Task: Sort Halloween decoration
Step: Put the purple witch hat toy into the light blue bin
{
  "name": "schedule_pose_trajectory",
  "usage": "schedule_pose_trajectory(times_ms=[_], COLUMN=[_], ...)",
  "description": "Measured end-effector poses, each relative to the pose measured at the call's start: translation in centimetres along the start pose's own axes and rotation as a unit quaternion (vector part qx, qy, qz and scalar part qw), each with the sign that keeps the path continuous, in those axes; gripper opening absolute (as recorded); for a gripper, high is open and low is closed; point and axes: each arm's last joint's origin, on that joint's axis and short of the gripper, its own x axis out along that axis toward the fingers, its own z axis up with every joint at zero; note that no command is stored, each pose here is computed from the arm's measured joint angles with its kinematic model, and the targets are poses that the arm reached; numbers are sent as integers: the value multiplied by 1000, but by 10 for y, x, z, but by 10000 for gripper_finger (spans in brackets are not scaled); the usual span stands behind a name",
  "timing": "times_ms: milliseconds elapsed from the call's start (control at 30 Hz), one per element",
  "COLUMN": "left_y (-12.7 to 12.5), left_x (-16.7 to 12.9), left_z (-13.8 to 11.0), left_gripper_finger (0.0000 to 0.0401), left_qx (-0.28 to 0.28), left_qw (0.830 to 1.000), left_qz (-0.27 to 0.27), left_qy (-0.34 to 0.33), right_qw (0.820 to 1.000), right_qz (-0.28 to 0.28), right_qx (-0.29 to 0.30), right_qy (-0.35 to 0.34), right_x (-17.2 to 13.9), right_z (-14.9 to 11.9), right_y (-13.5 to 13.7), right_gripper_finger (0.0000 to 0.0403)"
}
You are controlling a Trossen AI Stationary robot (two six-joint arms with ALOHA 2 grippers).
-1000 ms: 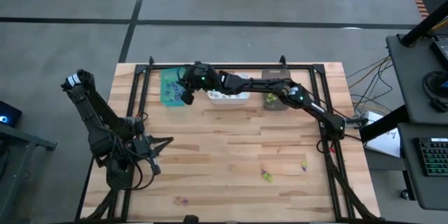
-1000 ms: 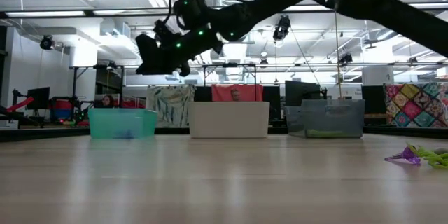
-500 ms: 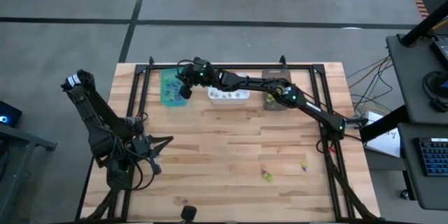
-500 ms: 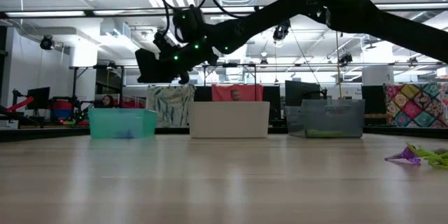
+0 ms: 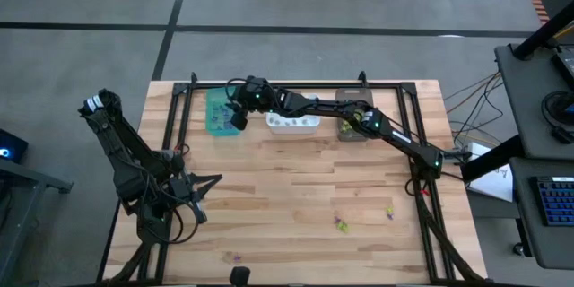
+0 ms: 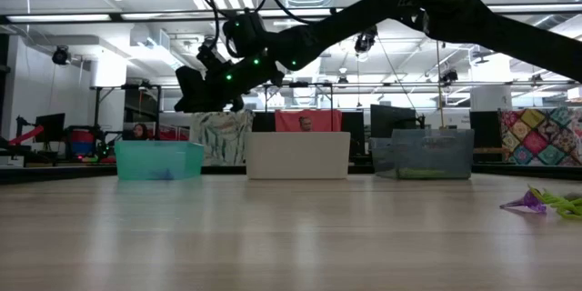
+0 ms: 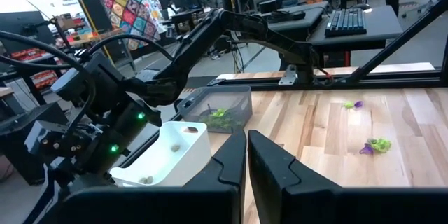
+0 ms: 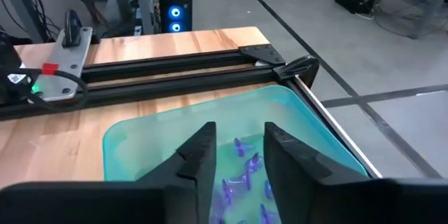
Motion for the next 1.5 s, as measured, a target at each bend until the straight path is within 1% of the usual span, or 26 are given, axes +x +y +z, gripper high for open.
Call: schedule_pose_trajectory(times_ms=[200,267,367,467,567,700,833,900,1033,1133,1233,1433,1500], left_y=[0,0,-1,-4,-8,-14,-20,-24,-30,-35,-42,-52,-55], left_x=[0,0,0,0,1,2,3,3,4,4,4,4,4], left_z=[0,0,-1,-2,-4,-6,-9,-10,-12,-13,-13,-15,-17], left_gripper_finger=[0,0,0,0,0,0,0,0,0,0,0,0,0], left_qx=[0,0,1,1,-1,1,1,-2,-8,-23,-42,-66,-74], left_qw=[1000,1000,1000,1000,999,999,999,999,999,996,992,984,982], left_qz=[0,0,-4,-17,-29,-30,-30,-30,-41,-72,-101,-141,-147], left_qy=[0,0,4,14,21,23,23,22,29,47,63,83,90], right_qw=[1000,1000,998,995,990,979,959,946,910,881,863,848,846], right_qz=[1,11,31,46,57,66,76,82,100,110,118,151,149], right_qx=[0,-10,-22,-29,-28,-2,27,33,24,16,4,-29,-50], right_qy=[6,21,45,78,126,193,270,313,402,460,492,507,510], right_x=[-1,-4,-15,-33,-57,-97,-139,-158,-195,-219,-235,-264,-273], right_z=[0,2,13,30,47,70,86,90,91,90,88,82,76], right_y=[0,1,5,11,17,26,42,53,77,99,125,182,202], right_gripper_finger=[144,148,150,146,138,127,118,114,107,103,98,89,86])
